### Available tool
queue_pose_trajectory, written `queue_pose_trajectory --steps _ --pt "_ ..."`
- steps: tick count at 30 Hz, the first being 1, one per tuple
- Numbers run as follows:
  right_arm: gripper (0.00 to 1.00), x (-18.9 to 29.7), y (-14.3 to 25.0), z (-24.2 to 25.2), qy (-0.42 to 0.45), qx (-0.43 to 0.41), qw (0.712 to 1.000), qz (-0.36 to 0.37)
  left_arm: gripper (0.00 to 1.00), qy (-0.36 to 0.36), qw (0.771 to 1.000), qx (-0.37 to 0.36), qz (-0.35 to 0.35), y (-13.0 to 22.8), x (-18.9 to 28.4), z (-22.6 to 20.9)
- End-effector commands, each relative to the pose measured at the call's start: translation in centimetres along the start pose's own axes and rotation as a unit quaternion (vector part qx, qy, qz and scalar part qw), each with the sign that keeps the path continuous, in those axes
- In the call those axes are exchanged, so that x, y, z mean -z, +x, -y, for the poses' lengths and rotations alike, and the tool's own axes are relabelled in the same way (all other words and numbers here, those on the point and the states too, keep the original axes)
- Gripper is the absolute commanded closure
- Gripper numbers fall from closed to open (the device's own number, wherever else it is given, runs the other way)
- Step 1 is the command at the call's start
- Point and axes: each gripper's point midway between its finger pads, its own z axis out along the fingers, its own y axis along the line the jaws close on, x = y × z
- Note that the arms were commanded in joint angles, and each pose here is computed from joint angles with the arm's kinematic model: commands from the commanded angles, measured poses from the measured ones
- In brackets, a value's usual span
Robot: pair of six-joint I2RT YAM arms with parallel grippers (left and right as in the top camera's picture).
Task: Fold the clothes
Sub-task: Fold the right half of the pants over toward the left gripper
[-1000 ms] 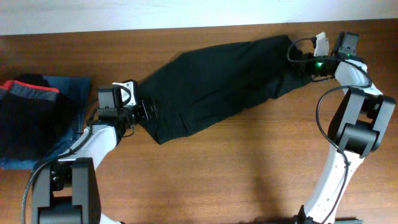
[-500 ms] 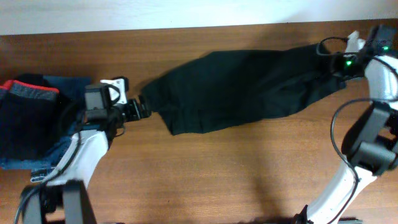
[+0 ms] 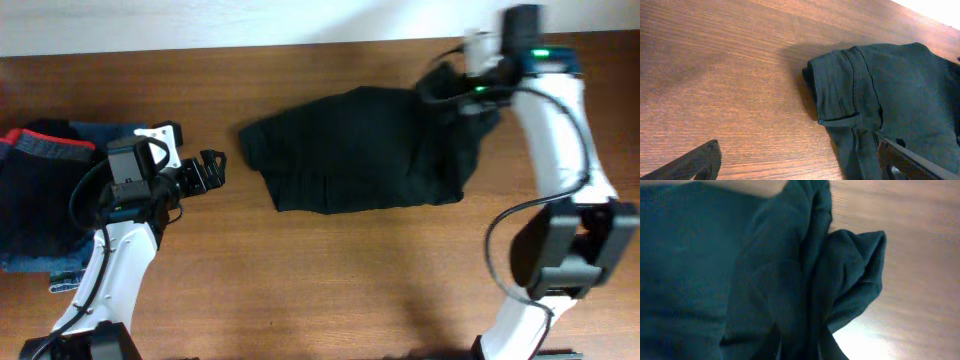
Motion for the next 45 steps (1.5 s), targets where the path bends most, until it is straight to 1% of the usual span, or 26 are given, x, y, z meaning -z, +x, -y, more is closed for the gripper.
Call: queue_pose_trajectory --steps 1,8,13,14,15,17,19,22,24,28,31,33,35,37,41,43,45 --pt "0.95 1.1 -2.0 -6.1 0.025 0.082 0.996 0.016 0.01 0.011 1.000 -0.008 0.013 -0.9 0.7 0.6" --pt "0.91 -0.3 -2.9 -17.6 -0.015 0.180 0.983 0.036 0.01 0.012 1.000 -0.008 0.013 -0.9 0.7 0.6" --pt "0.82 -2.4 -2.5 -21.5 -0.032 0.200 0.979 0.034 0.01 0.014 1.000 -0.008 0.011 -0.9 0.7 0.7" --pt "0.74 -3.0 -2.4 -22.3 -0.036 0.205 0.978 0.032 0.01 0.015 1.000 -0.008 0.011 -0.9 0.7 0.7" --pt "0.62 -3.2 -2.3 -22.7 -0.038 0.204 0.978 0.032 0.01 0.015 1.000 -0.008 0.011 -0.8 0.7 0.7" --pt "0.55 -3.8 -2.3 -24.1 -0.049 0.211 0.976 0.035 0.01 0.017 1.000 -0.008 0.010 -0.8 0.7 0.8" --pt "0.43 -3.9 -2.3 -25.9 -0.074 0.219 0.972 0.043 0.01 0.018 1.000 -0.008 0.010 -0.8 0.7 0.8" --pt "0.30 -3.4 -2.6 -28.4 -0.125 0.226 0.964 0.061 0.01 0.018 1.000 -0.008 0.010 -0.8 0.7 0.8" --pt "0.24 -3.1 -2.7 -29.4 -0.149 0.229 0.959 0.069 0.01 0.018 1.000 -0.008 0.010 -0.8 0.7 0.8" --pt "0.20 -3.2 -2.5 -29.0 -0.150 0.228 0.960 0.063 0.01 0.018 1.000 -0.008 0.010 -0.8 0.7 0.8" --pt "0.18 -3.5 -2.7 -26.6 -0.103 0.219 0.969 0.055 0.01 0.018 1.000 -0.008 0.011 -0.8 0.7 0.8" --pt "0.17 -3.0 -3.1 -24.0 -0.057 0.207 0.975 0.054 0.01 0.018 1.000 -0.008 0.011 -0.8 0.7 0.8" --pt "0.14 -2.3 -3.1 -22.8 -0.043 0.199 0.978 0.050 0.01 0.018 1.000 -0.008 0.010 -0.8 0.7 0.8" --pt "0.12 -1.7 -2.0 -21.9 -0.042 0.197 0.979 0.026 0.01 0.018 1.000 -0.008 0.011 -0.8 0.7 0.8" --pt "0.10 -2.2 0.7 -22.4 -0.057 0.203 0.977 -0.027 0.01 0.018 1.000 -0.010 0.014 -1.0 0.7 0.8" --pt "0.08 -2.5 1.3 -22.5 -0.052 0.207 0.976 -0.037 0.01 0.019 1.000 -0.010 0.015 -1.1 0.7 0.9" --pt "0.08 -2.8 0.9 -21.7 -0.026 0.180 0.983 -0.035 0.01 0.022 1.000 -0.014 0.015 -1.1 0.6 1.2"
